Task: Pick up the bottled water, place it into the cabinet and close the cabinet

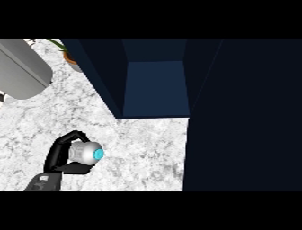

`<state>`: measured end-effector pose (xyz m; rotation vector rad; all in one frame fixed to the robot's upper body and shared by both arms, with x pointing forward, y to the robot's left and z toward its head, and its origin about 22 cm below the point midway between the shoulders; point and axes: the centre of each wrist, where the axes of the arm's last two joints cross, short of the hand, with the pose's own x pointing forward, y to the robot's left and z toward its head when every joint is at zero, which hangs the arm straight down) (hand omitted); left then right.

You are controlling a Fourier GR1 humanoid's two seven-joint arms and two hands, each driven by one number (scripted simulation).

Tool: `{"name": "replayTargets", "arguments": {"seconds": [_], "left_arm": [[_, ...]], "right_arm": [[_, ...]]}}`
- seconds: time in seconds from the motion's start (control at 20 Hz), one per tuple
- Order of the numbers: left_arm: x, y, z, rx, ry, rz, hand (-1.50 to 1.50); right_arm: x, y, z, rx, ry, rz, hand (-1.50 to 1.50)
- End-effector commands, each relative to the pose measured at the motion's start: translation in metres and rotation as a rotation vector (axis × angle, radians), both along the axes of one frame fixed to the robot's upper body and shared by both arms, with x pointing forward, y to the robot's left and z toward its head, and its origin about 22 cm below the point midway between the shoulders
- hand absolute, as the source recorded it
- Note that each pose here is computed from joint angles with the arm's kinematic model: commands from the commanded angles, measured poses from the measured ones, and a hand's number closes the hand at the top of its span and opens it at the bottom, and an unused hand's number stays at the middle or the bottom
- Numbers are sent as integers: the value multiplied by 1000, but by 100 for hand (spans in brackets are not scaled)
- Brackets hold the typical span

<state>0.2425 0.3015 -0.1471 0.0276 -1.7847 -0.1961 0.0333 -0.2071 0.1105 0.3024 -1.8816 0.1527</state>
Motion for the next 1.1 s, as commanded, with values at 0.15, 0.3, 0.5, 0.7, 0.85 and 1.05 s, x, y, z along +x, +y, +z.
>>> {"name": "replayTargets", "arguments": {"seconds": [0.15,0.3,0.5,0.7,0.85,1.05], "left_arm": [[6,-82,-10,-122,25,-63,150],[1,-87,-8,-170,22,-93,150],[31,-109,21,-185,-11,-114,150],[45,-146,47,-201,18,-97,150],[56,-159,71,-185,45,-92,150],[77,-188,98,-190,67,-67,150]], "right_arm": [[-6,4,24,-18,-20,-5,-150],[-3,-1,18,-24,-25,-17,-150],[-10,-5,29,-20,-26,-20,-150],[-6,-5,21,-23,-24,-18,-150],[-18,-4,36,-27,-11,-23,-150],[-15,-7,3,-8,-38,-29,-150]]}}
